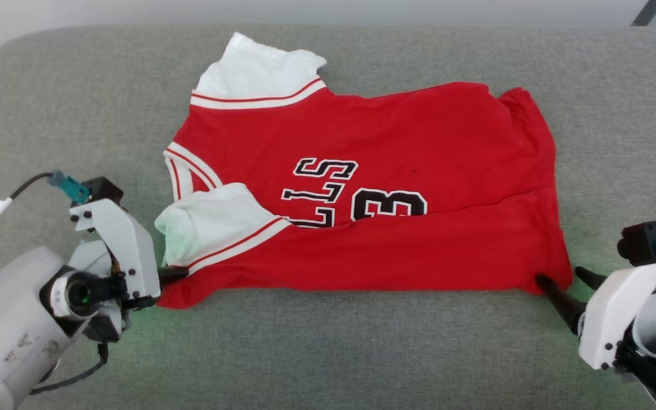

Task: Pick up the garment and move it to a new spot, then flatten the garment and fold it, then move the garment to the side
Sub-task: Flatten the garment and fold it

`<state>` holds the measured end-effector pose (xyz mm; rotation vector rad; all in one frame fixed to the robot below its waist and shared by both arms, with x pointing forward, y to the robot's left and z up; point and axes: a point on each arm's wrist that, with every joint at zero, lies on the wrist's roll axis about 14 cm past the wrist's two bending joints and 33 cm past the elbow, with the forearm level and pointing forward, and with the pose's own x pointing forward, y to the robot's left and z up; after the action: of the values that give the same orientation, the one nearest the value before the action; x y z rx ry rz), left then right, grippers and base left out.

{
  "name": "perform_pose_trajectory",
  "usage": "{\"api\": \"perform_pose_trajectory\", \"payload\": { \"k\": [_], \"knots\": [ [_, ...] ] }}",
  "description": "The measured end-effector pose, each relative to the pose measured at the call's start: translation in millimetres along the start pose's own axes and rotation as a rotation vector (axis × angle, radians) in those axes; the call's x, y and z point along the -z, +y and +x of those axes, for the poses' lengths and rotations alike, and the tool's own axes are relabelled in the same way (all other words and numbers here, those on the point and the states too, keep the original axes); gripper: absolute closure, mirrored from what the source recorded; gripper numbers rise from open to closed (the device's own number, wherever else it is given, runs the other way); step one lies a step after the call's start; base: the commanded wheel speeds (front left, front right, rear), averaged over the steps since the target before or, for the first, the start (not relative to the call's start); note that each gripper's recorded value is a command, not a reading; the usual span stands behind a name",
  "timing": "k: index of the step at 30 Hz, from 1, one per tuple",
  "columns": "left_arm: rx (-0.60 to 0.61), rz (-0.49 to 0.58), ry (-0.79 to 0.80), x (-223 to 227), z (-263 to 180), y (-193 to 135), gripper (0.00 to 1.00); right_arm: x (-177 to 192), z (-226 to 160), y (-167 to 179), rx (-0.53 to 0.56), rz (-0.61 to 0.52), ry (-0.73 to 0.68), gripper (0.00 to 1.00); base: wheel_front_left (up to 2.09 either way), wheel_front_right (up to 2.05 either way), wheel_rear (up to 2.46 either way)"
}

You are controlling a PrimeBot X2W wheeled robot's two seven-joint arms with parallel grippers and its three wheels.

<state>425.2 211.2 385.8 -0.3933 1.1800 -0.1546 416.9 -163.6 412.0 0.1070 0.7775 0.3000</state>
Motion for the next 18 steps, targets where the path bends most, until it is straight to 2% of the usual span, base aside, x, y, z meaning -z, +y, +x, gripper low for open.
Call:
{"api": "perform_pose_trajectory", "payload": {
  "k": [4, 5, 6, 7, 18],
  "knots": [
    [0.005, -0.005, -0.005, -0.4, 0.5, 1.3, 1.0, 6.0, 14.1, 4.7, -0.014, -0.005, 0.049, 0.0, 0.0, 0.0, 0.0],
    [0.005, -0.007, -0.005, -0.1, 0.7, 1.7, 1.0, 6.5, 17.1, 6.1, -0.019, -0.003, 0.057, 0.58, 0.0, 0.0, 0.0],
    [0.006, -0.007, -0.007, -0.4, 0.7, 1.9, 1.0, 6.8, 19.7, 7.5, -0.023, -0.008, 0.064, 0.84, 0.0, 0.0, 0.0],
    [0.006, -0.005, -0.008, -0.6, 0.7, 2.3, 1.0, 7.1, 21.8, 8.7, -0.027, -0.015, 0.071, 1.0, 0.0, 0.0, 0.0],
    [0.013, -0.01, -0.02, -0.8, -2.9, 3.9, 1.0, 3.5, 25.7, 6.9, -0.039, -0.036, 0.085, 1.0, 0.0, 0.0, 0.0]
  ]
}}
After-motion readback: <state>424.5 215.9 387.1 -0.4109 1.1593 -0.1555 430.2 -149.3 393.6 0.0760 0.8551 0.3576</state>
